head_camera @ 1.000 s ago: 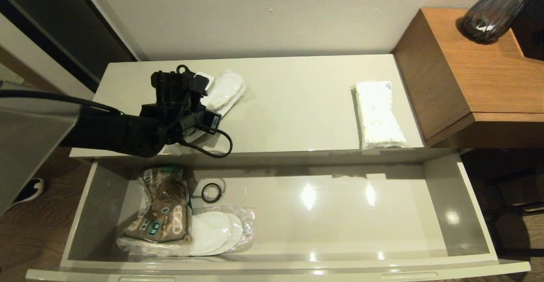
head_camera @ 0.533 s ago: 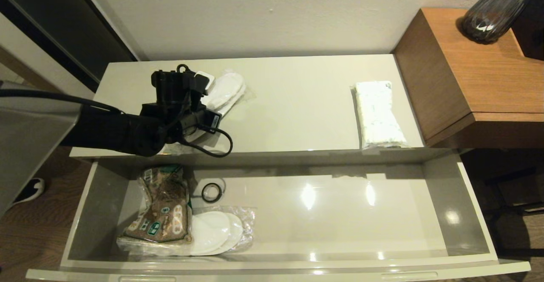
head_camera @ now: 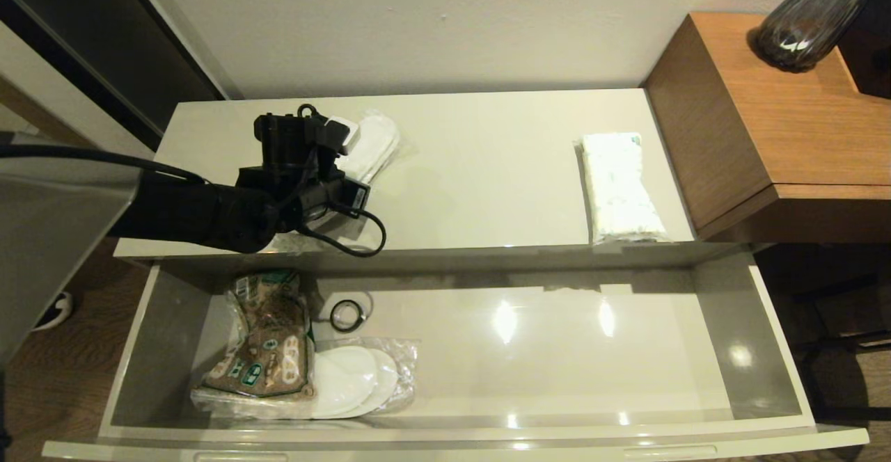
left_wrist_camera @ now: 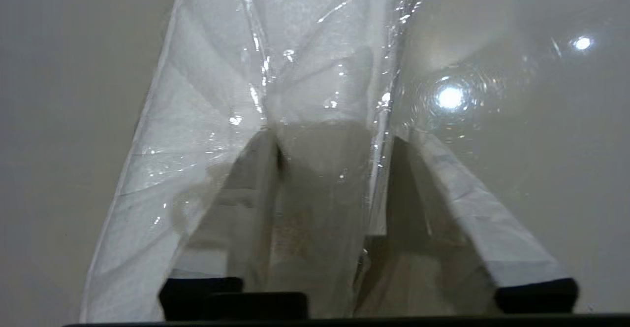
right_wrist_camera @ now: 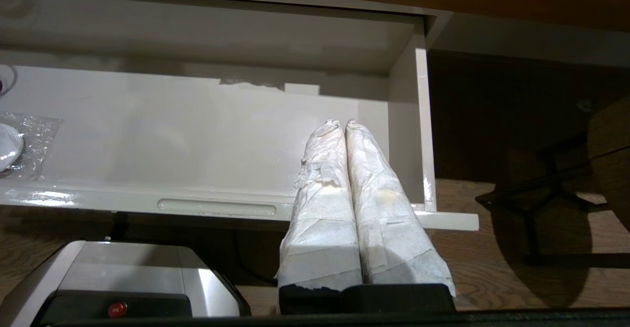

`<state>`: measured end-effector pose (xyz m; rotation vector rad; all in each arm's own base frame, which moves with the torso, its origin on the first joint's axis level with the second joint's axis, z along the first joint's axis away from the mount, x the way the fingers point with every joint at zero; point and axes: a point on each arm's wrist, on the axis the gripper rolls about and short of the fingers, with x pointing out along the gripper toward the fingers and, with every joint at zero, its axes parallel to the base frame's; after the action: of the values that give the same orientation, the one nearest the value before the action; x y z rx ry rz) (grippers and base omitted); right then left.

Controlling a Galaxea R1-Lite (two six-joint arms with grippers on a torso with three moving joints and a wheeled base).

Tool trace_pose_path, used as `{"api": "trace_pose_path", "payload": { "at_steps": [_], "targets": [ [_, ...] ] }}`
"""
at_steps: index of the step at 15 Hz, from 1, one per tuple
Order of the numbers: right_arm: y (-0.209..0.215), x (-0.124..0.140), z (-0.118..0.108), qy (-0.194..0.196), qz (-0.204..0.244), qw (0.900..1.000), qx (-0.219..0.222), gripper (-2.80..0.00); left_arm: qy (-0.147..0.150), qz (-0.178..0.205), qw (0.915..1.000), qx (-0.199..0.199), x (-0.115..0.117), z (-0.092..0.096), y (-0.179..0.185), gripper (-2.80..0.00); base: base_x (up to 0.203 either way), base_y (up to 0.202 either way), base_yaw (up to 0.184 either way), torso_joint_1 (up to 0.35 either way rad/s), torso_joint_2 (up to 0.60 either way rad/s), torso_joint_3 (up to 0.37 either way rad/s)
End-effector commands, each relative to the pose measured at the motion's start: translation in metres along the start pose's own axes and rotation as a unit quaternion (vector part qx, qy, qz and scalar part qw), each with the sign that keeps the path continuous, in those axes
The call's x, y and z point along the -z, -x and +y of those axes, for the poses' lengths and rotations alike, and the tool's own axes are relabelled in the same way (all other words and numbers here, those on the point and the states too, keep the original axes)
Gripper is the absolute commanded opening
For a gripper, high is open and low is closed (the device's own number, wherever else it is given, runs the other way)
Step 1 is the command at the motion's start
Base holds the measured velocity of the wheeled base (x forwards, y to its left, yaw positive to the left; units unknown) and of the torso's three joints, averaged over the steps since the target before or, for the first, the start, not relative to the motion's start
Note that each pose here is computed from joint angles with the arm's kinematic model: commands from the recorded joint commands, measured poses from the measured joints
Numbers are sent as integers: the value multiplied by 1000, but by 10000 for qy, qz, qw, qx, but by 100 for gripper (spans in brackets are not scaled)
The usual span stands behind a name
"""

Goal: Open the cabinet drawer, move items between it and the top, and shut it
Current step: Place the disposable slippers on the table

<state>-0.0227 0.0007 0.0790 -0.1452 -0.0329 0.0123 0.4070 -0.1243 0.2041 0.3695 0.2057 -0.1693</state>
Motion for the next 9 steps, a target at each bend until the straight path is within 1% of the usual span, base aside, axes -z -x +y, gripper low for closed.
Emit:
{"api": "trace_pose_path", "payload": {
  "at_steps": [1, 5, 8, 9],
  "targets": [
    [0, 0, 0, 5, 11, 10000, -5, -280, 9, -105, 9999, -15, -7, 0, 4, 0, 0, 0, 0, 0, 0, 0],
    [0, 0, 0, 5, 13, 10000, -5, -280, 35, -303, 9995, -33, -21, 5, 26, 0, 0, 0, 0, 0, 0, 0],
    [0, 0, 0, 5, 6, 10000, -4, -280, 26, -251, 9997, 41, -20, 5, 48, 0, 0, 0, 0, 0, 0, 0],
    [0, 0, 0, 5, 13, 10000, -5, -280, 29, -291, 9995, 72, -22, 4, 55, 0, 0, 0, 0, 0, 0, 0]
  ]
}}
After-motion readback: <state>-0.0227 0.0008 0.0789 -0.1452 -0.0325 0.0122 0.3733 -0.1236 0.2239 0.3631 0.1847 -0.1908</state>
